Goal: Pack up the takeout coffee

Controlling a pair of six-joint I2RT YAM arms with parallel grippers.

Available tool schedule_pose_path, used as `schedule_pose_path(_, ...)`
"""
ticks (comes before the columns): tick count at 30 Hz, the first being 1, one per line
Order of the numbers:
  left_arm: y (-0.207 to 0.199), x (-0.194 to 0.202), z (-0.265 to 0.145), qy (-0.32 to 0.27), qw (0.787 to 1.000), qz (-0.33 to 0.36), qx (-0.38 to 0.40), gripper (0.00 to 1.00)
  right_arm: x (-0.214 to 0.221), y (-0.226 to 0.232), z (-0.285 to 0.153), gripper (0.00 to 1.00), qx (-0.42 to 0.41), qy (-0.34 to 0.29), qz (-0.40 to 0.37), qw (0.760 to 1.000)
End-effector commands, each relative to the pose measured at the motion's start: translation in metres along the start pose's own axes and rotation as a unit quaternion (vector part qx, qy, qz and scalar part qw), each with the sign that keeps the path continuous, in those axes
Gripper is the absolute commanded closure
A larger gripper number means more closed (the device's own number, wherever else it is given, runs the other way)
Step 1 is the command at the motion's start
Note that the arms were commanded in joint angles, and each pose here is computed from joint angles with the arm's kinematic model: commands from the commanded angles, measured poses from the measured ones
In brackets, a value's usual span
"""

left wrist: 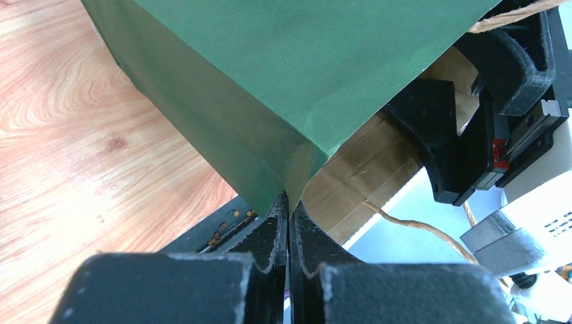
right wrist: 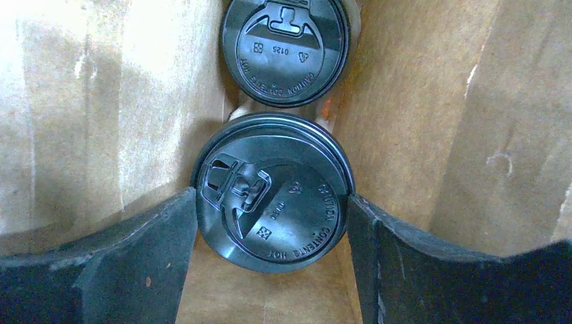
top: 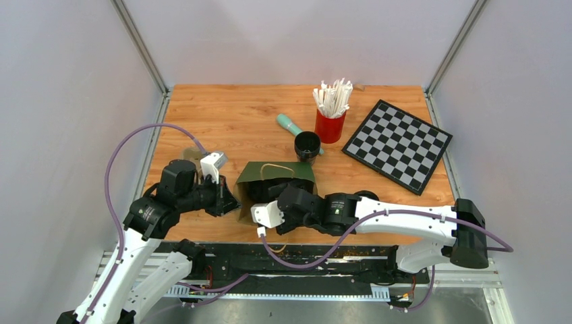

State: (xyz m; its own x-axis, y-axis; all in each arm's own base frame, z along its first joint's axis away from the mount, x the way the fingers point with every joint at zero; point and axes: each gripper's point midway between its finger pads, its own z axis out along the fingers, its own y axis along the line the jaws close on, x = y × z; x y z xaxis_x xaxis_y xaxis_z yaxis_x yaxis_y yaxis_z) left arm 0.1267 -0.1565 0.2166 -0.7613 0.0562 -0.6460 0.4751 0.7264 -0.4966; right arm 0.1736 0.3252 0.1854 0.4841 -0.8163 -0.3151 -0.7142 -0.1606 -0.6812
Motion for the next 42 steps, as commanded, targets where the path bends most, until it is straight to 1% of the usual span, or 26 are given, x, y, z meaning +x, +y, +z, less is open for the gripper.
schedule_pose_path(1, -0.001, -0.004, 0.001, -0.01, 1.0, -0.012, -0.001, 0.96, -0.002, -0.01, 0.004, 0.31, 0.024, -0.011, 0.008, 1.0)
schedule_pose_path(14, 0.0, -0.01, 0.0, -0.022, 0.999, -0.023, -0.01, 0.9, -0.008, -0.015, 0.009, 0.31, 0.029, -0.028, 0.017, 0.999)
schedule_pose_path(19, 0.004, -0.01, 0.001, -0.025, 0.999, -0.027, -0.021, 0.86, -0.009, -0.015, 0.009, 0.31, 0.027, -0.029, 0.023, 0.999)
schedule_pose_path(22, 0.005, -0.012, 0.001, -0.029, 0.999, -0.029, -0.024, 0.81, -0.01, -0.016, 0.008, 0.31, 0.03, -0.031, 0.028, 0.999)
schedule_pose_path(29, 0.004, -0.022, 0.003, -0.041, 0.999, -0.027, -0.023, 0.77, -0.009, -0.017, 0.008, 0.31, 0.032, -0.029, 0.032, 0.999)
schedule_pose_path(31, 0.003, -0.023, 0.003, -0.042, 0.998, -0.027, -0.022, 0.73, -0.009, -0.017, 0.008, 0.31, 0.032, -0.031, 0.034, 0.998)
schedule_pose_path(33, 0.003, -0.024, 0.003, -0.044, 0.998, -0.026, -0.022, 0.71, -0.008, -0.018, 0.008, 0.31, 0.032, -0.031, 0.035, 0.998)
schedule_pose_path(37, 0.003, -0.024, 0.003, -0.045, 0.998, -0.024, -0.021, 0.76, -0.007, -0.018, 0.007, 0.31, 0.03, -0.033, 0.039, 0.998)
schedule_pose_path(38, 0.003, -0.023, 0.003, -0.045, 0.999, -0.024, -0.02, 0.79, -0.006, -0.018, 0.007, 0.31, 0.028, -0.033, 0.039, 0.998)
schedule_pose_path(41, 0.002, -0.024, 0.002, -0.047, 0.999, -0.019, -0.016, 0.95, -0.006, -0.02, 0.006, 0.31, 0.03, -0.035, 0.042, 0.998)
schedule_pose_path(42, 0.001, -0.025, 0.002, -0.05, 0.999, -0.016, -0.014, 0.98, -0.004, -0.023, 0.005, 0.31, 0.034, -0.035, 0.044, 0.998)
